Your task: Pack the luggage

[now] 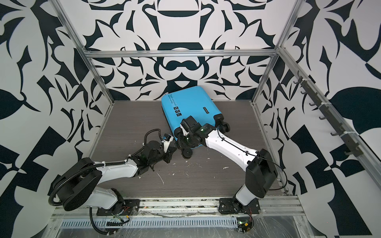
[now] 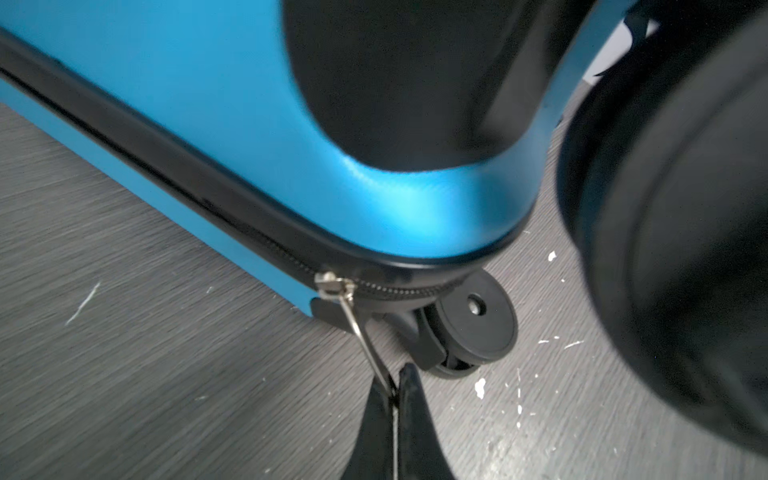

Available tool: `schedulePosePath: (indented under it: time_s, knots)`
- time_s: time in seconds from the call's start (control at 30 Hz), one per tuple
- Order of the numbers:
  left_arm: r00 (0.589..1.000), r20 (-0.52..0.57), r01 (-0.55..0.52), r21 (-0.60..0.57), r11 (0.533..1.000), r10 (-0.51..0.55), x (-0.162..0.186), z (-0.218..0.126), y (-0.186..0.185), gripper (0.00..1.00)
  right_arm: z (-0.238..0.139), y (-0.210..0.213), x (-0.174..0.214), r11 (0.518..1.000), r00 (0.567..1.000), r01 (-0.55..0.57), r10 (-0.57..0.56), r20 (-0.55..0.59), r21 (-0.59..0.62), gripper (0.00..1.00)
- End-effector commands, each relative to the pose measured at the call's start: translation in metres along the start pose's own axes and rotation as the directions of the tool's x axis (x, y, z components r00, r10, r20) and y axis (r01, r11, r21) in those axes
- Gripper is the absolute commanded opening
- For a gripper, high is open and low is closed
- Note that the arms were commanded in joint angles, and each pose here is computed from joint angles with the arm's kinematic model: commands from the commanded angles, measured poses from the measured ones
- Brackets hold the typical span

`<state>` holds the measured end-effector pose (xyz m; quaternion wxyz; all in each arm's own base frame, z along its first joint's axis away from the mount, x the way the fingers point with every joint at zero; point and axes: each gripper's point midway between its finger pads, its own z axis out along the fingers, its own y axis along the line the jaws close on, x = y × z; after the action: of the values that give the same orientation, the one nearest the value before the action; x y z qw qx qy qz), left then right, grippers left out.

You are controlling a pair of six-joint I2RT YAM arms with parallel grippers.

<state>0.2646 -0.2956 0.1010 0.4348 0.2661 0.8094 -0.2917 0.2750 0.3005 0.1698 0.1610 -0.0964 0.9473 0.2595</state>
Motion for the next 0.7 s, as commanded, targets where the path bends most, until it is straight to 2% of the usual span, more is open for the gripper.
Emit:
schedulePosePath:
  time_s: [0.0, 0.23, 0.5, 0.57, 0.67]
  knots:
    - [0.991, 0.112, -0.098, 0.309, 0.946, 0.067, -0.023, -0.011, -0.082, 0.0, -0.034, 0.051, -0.068, 0.974, 0.961, 0.025, 0.038, 0.272, -0.224, 0.0]
    - [0.992, 0.104, -0.097, 0.325, 0.941, 0.067, -0.014, -0.008, -0.097, 0.0, -0.032, 0.044, -0.075, 0.972, 0.958, -0.01, 0.077, 0.278, -0.236, 0.0]
    - [0.993, 0.111, -0.066, 0.168, 0.983, 0.048, -0.002, -0.023, -0.064, 0.0, -0.032, 0.035, -0.069, 0.979, 0.961, -0.018, 0.072, 0.266, -0.202, 0.0]
    - [0.99, 0.122, -0.082, 0.105, 0.991, 0.069, 0.0, -0.031, -0.051, 0.11, -0.031, 0.032, -0.066, 0.981, 0.963, -0.015, 0.066, 0.261, -0.192, 0.0]
    - [0.982, 0.158, -0.11, 0.026, 0.994, 0.105, -0.005, -0.046, -0.038, 0.21, -0.031, 0.029, -0.063, 0.984, 0.965, -0.013, 0.059, 0.255, -0.178, 0.0]
